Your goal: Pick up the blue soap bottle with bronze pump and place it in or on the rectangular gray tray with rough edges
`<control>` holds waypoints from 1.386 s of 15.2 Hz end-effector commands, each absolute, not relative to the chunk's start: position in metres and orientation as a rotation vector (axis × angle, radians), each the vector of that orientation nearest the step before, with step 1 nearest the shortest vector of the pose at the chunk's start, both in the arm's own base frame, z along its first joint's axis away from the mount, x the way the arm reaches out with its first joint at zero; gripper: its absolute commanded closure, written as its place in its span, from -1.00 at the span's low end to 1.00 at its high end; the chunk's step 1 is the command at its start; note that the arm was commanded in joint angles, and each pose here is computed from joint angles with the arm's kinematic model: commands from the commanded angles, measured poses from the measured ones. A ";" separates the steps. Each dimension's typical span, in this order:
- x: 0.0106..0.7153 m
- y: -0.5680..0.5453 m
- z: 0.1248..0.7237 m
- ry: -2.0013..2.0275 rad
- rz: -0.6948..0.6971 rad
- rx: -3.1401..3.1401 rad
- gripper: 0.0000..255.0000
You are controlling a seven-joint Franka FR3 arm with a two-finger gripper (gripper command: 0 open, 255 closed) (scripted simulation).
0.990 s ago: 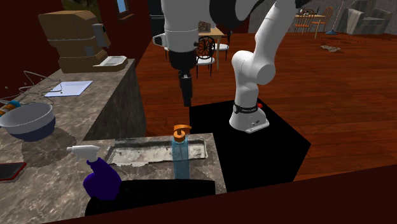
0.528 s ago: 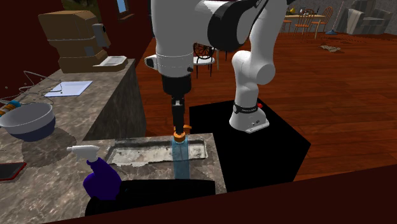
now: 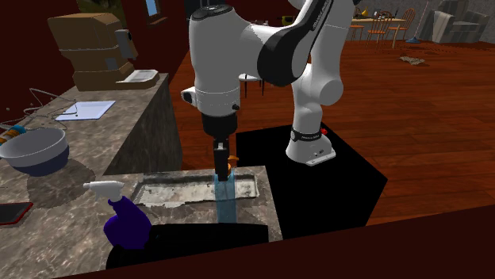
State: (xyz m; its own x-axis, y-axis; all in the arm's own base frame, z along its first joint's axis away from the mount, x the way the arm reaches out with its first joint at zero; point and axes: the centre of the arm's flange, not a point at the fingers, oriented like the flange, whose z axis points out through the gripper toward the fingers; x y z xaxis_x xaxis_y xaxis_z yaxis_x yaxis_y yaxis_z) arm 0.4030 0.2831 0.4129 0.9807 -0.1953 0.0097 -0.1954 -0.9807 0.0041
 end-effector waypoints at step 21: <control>0.403 0.284 0.430 -0.308 0.015 3.122 1.00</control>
